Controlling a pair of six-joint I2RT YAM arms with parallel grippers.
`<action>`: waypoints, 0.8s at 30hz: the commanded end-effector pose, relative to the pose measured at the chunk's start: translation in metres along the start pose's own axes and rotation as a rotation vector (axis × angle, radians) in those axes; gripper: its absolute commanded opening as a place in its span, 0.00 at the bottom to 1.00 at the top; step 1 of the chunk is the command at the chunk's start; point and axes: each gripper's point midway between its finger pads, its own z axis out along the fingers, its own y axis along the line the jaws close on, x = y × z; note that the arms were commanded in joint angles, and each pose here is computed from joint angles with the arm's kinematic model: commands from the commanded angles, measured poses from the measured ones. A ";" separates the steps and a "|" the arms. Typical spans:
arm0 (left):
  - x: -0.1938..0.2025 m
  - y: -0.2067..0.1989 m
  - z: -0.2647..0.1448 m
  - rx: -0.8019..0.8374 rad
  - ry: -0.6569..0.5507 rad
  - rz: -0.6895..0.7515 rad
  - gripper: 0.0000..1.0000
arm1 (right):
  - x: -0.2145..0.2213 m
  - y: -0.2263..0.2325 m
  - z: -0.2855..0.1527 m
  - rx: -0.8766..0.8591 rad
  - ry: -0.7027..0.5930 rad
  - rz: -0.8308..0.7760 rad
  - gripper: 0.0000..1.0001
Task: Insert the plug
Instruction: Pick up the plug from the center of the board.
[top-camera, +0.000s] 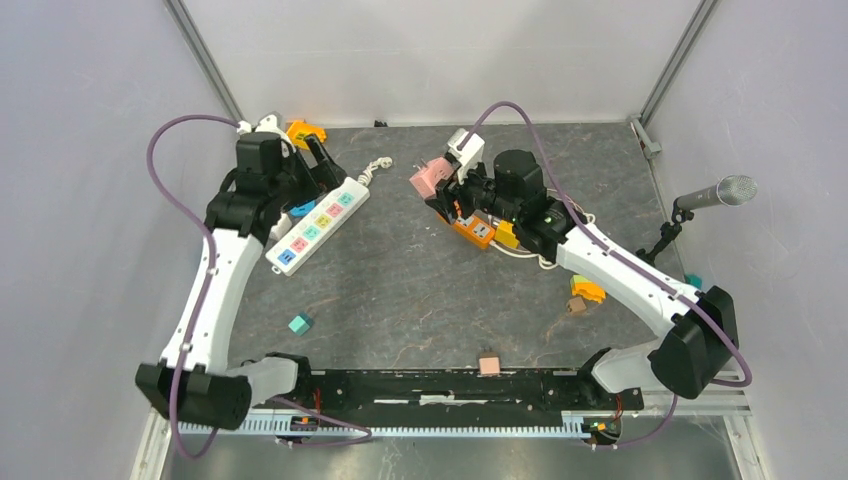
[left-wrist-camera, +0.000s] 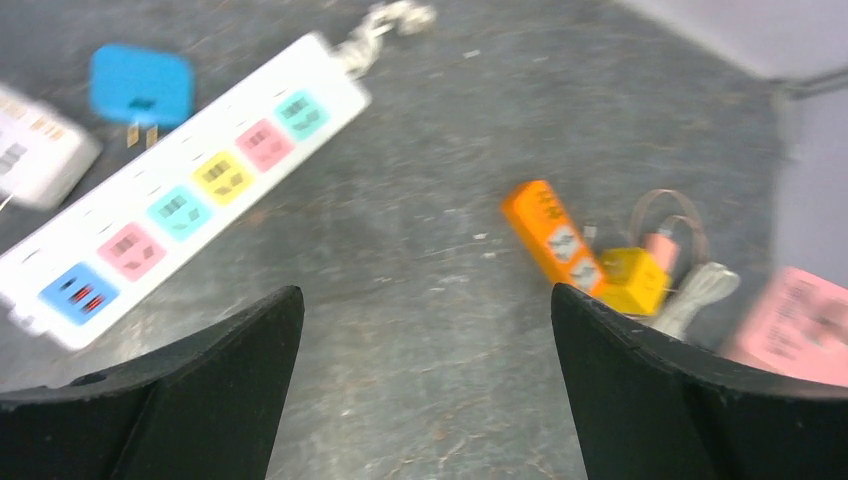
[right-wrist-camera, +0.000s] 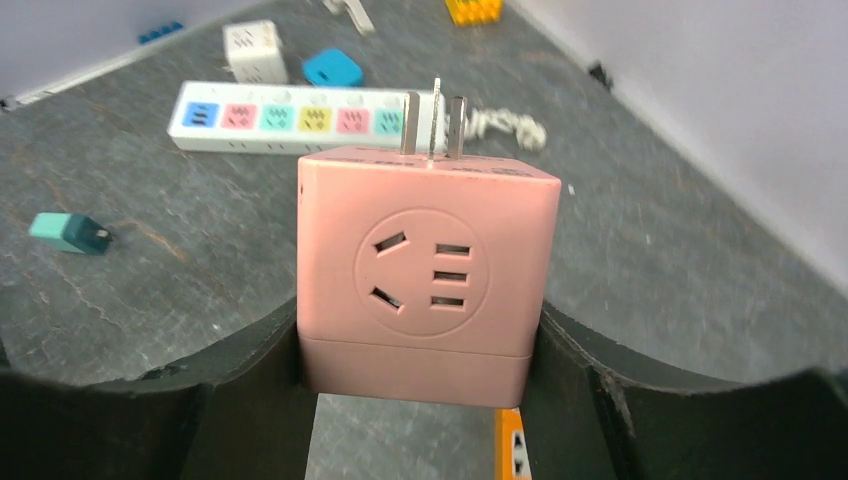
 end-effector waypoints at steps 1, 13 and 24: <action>0.034 0.075 0.024 -0.311 0.161 -0.043 1.00 | 0.002 -0.027 -0.013 0.168 0.069 0.134 0.00; 0.077 0.202 0.081 -0.676 0.427 -0.031 0.83 | 0.050 -0.022 -0.027 0.195 0.190 0.216 0.00; 0.078 0.245 0.129 -0.755 0.480 -0.089 0.80 | 0.070 -0.026 -0.027 0.211 0.260 0.208 0.00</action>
